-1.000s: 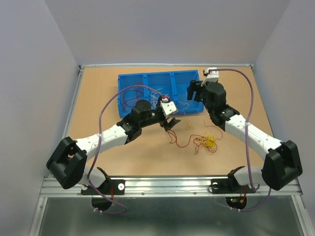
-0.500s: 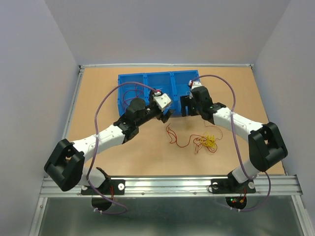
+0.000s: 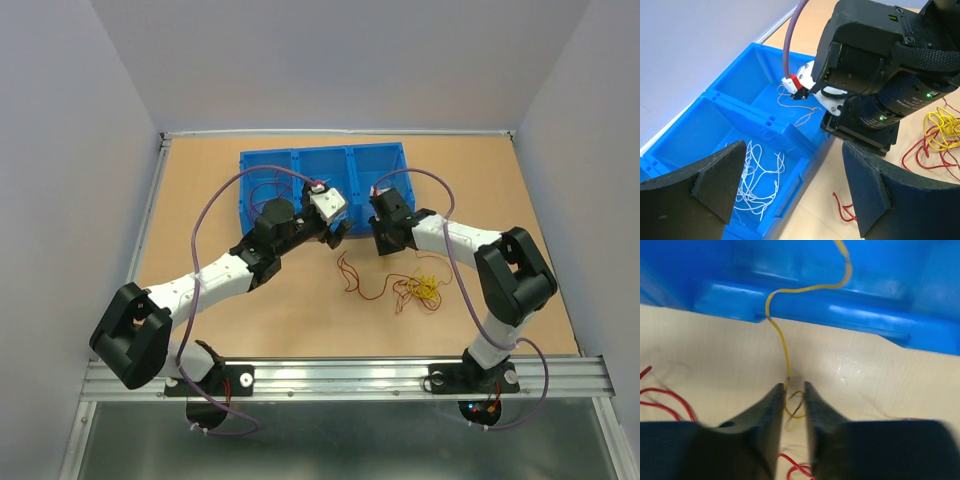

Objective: Untangle the cables

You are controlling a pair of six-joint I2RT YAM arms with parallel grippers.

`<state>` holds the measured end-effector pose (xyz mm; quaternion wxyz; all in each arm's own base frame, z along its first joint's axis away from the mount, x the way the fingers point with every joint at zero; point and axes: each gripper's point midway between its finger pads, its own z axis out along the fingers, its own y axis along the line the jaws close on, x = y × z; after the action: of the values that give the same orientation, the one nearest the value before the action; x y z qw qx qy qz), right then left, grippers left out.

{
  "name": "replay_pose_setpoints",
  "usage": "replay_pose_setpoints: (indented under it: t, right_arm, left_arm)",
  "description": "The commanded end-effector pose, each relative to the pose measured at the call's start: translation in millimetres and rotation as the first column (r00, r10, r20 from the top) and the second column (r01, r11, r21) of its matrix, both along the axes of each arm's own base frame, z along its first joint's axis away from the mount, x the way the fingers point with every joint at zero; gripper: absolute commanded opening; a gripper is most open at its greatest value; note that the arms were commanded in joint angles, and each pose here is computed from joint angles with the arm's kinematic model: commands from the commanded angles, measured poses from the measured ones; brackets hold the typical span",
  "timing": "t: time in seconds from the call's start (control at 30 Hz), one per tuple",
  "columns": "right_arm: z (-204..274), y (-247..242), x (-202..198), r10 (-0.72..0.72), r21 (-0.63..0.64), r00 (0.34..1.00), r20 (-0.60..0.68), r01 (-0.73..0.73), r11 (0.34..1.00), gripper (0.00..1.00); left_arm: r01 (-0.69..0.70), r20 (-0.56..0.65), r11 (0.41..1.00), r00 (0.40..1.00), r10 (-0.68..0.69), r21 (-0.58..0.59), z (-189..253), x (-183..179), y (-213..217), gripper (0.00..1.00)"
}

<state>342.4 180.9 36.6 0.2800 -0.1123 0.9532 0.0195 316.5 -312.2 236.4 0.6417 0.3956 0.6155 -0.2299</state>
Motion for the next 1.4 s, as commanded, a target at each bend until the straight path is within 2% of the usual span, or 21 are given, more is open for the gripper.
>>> replay_pose_setpoints:
  t: [0.0, 0.03, 0.1, 0.2, 0.3, 0.4, 0.53, 0.57, 0.6, 0.8, 1.03, 1.07, 1.1, 1.13, 1.17, 1.23, 1.37]
  right_arm:
    - [26.3, 13.3, 15.5, 0.011, 0.021, 0.999, 0.052, -0.012, 1.000, 0.15]
    - [29.3, 15.6, 15.4, 0.027, 0.021, 0.998, 0.061, -0.028, 0.999, 0.01]
    - [40.3, 19.0, 15.8, 0.034, 0.020, 0.995, 0.095, -0.036, 0.999, 0.01]
    - [77.3, 20.7, 22.7, 0.010, 0.072, 0.976, 0.216, -0.026, 0.997, 0.01]
    - [121.4, 11.8, 32.8, -0.082, 0.137, 0.926, 0.369, 0.033, 0.990, 0.01]
    - [153.4, 12.7, 39.9, -0.107, 0.189, 0.875, 0.472, 0.019, 0.982, 0.01]
    - [185.0, 29.6, 62.3, -0.080, 0.201, 0.845, 0.529, -0.033, 0.979, 0.01]
    - [173.4, 30.8, 65.1, -0.065, 0.181, 0.856, 0.513, -0.034, 0.983, 0.01]
    - [188.1, 36.4, 75.2, -0.074, 0.194, 0.840, 0.537, -0.037, 0.980, 0.01]
    - [159.0, 33.5, 128.9, -0.147, 0.137, 0.841, 0.521, 0.087, 0.987, 0.00]
    - [143.6, 10.4, 146.1, -0.250, 0.090, 0.807, 0.535, 0.239, 0.967, 0.01]
    - [145.3, 9.2, 145.9, -0.255, 0.095, 0.805, 0.536, 0.243, 0.965, 0.17]
    - [145.4, 8.3, 145.5, -0.255, 0.094, 0.805, 0.536, 0.243, 0.966, 0.28]
    - [143.3, 7.0, 142.8, -0.252, 0.090, 0.808, 0.532, 0.242, 0.966, 0.54]
    - [143.7, 6.5, 140.7, -0.250, 0.092, 0.810, 0.531, 0.238, 0.967, 0.62]
    - [155.1, 4.1, 135.7, -0.257, 0.113, 0.797, 0.546, 0.233, 0.966, 0.75]
    - [170.6, -0.5, 119.5, -0.250, 0.149, 0.785, 0.567, 0.201, 0.968, 0.79]
  left_arm:
    - [0.013, 0.061, 0.998, 0.998, -0.009, -0.065, 27.6, -4.1, 0.8, 0.89]
    - [0.016, 0.060, 0.998, 0.998, -0.012, -0.066, 27.6, -4.8, 0.1, 0.89]
    - [0.016, 0.057, 0.998, 0.998, -0.012, -0.065, 26.5, -4.4, 0.3, 0.89]
    - [0.022, 0.058, 0.998, 0.998, -0.019, -0.066, 27.1, -5.7, 0.0, 0.89]
    - [0.027, 0.059, 0.997, 0.998, -0.023, -0.068, 28.1, -6.5, -0.4, 0.89]
    - [0.033, 0.057, 0.997, 0.998, -0.029, -0.068, 27.8, -7.2, -1.4, 0.89]
    - [0.042, 0.061, 0.997, 0.997, -0.039, -0.060, 26.5, -8.0, -2.2, 0.89]
    - [0.046, 0.064, 0.997, 0.997, -0.042, -0.059, 27.4, -8.7, -2.2, 0.89]
    - [0.058, 0.063, 0.997, 0.997, -0.054, -0.054, 25.3, -10.4, -3.4, 0.89]
    - [0.065, 0.064, 0.997, 0.996, -0.063, -0.038, 20.4, -9.4, -5.3, 0.89]
    - [0.065, 0.063, 0.997, 0.996, -0.063, -0.037, 20.3, -9.7, -5.1, 0.89]
    - [0.067, 0.061, 0.997, 0.996, -0.065, -0.035, 19.3, -9.8, -5.4, 0.89]
    - [0.072, 0.066, 0.997, 0.995, -0.069, -0.035, 20.3, -10.4, -5.7, 0.89]
    - [0.076, 0.066, 0.997, 0.995, -0.074, -0.033, 19.6, -11.4, -6.3, 0.89]
    - [0.081, 0.063, 0.996, 0.995, -0.079, -0.030, 18.0, -11.2, -7.0, 0.89]
    - [0.100, 0.056, 0.995, 0.993, -0.099, -0.017, 13.9, -13.1, -10.1, 0.89]
    - [0.123, 0.033, 0.992, 0.992, -0.123, 0.000, 6.9, -13.1, -15.3, 0.89]
